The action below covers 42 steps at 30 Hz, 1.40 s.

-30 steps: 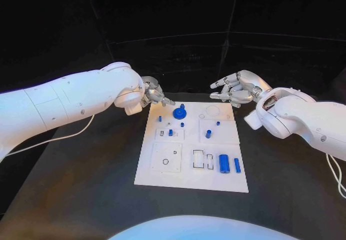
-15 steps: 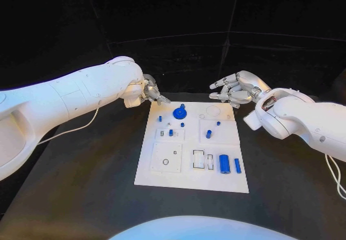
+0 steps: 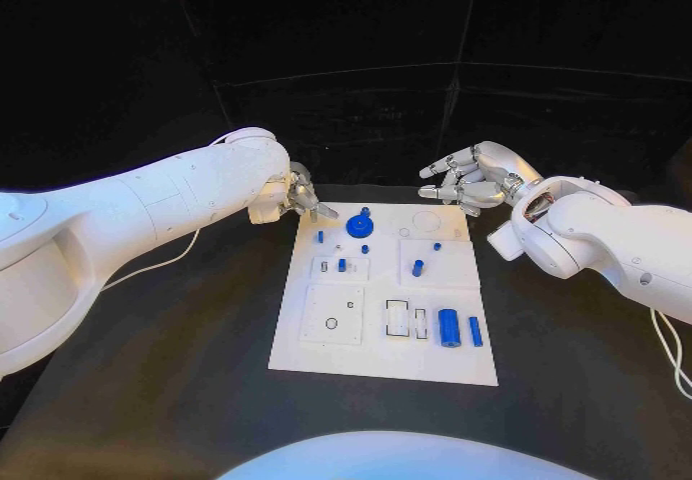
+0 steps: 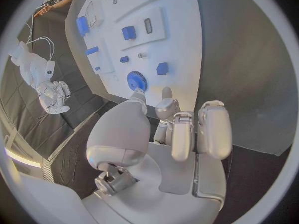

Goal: Assemble the parts on the task board

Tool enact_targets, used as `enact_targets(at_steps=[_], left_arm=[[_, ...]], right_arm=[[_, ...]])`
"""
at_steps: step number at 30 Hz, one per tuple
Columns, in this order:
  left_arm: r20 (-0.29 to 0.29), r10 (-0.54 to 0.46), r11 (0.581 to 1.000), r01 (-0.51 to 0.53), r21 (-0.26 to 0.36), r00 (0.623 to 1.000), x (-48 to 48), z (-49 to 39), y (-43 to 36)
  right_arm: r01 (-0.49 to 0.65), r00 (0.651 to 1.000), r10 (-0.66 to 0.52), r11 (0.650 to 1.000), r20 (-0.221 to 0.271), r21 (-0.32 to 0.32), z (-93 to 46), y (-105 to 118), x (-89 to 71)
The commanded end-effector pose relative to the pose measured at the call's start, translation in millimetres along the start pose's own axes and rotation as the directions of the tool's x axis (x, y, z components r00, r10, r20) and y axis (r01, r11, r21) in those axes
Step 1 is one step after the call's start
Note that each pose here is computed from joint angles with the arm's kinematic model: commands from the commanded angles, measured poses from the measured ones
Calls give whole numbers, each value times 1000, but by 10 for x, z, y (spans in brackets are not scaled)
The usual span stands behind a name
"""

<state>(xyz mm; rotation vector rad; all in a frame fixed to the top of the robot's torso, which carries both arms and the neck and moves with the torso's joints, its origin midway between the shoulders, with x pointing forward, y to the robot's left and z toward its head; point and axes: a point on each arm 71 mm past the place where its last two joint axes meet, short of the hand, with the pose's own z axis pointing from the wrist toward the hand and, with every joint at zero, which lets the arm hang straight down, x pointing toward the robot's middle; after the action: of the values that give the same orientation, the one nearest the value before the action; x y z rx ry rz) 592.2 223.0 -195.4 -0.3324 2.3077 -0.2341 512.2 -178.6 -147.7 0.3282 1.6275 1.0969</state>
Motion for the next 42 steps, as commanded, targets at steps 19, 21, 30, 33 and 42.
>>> enact_targets(at_steps=[19,21,30,33,42], left_arm=[[-83,74,997,-75,-16,994,144,70,3],[-85,75,997,-77,-15,994,151,73,-2],[-100,84,996,-86,-8,991,177,74,-27],[-103,86,996,-87,-7,991,179,75,-27],[-98,79,997,-80,-4,992,177,77,-34]], right_arm=[[0,1000,0,1000,-9,-15,10,27,12],[0,1000,0,1000,-9,-15,10,27,12],[0,1000,0,1000,-10,-15,12,28,14],[0,1000,0,1000,-10,-15,12,28,14],[0,1000,0,1000,-11,-16,16,31,19]])
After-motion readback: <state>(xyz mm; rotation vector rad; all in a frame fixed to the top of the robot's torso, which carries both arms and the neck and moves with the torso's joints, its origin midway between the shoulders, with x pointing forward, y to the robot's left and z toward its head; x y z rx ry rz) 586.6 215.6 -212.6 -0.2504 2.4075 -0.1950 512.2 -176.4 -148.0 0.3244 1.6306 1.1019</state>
